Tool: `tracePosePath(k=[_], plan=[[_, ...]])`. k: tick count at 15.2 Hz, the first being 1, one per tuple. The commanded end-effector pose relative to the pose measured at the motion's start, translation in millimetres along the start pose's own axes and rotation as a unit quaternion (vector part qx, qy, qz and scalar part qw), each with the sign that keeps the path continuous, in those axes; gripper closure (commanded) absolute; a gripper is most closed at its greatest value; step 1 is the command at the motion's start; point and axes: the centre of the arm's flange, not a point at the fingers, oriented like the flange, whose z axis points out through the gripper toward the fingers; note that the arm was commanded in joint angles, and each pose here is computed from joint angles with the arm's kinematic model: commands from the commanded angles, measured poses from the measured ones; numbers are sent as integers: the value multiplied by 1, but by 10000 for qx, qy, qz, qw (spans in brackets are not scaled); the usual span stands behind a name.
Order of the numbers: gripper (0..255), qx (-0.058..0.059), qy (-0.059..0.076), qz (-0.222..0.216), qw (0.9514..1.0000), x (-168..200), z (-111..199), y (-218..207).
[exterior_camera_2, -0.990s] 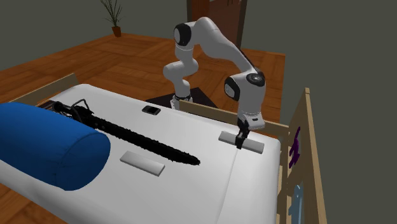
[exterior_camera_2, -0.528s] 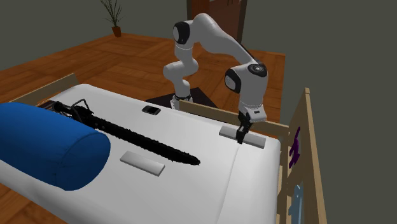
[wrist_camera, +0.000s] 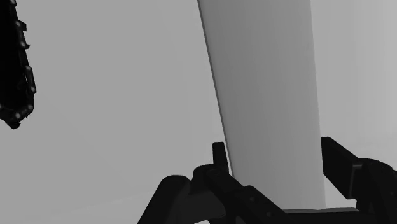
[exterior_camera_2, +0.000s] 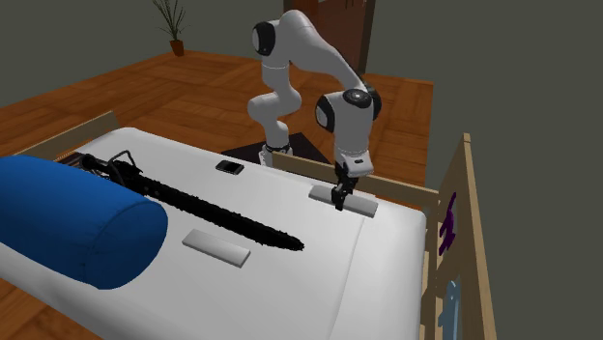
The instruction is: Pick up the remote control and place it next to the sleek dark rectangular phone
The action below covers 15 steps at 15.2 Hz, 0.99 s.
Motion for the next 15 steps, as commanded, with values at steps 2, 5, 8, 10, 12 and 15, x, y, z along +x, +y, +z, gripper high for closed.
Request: tracePosePath(k=[2, 5, 8, 10, 12, 15], plan=[[255, 1, 1, -4, 10000, -40, 0, 8], [255, 1, 1, -4, 10000, -78, 0, 18], [255, 1, 1, -4, 10000, -116, -1, 29], [255, 1, 1, -4, 10000, -141, -1, 36], [255, 1, 1, -4, 10000, -167, -1, 43], [255, 1, 1, -4, 10000, -205, -1, 54]])
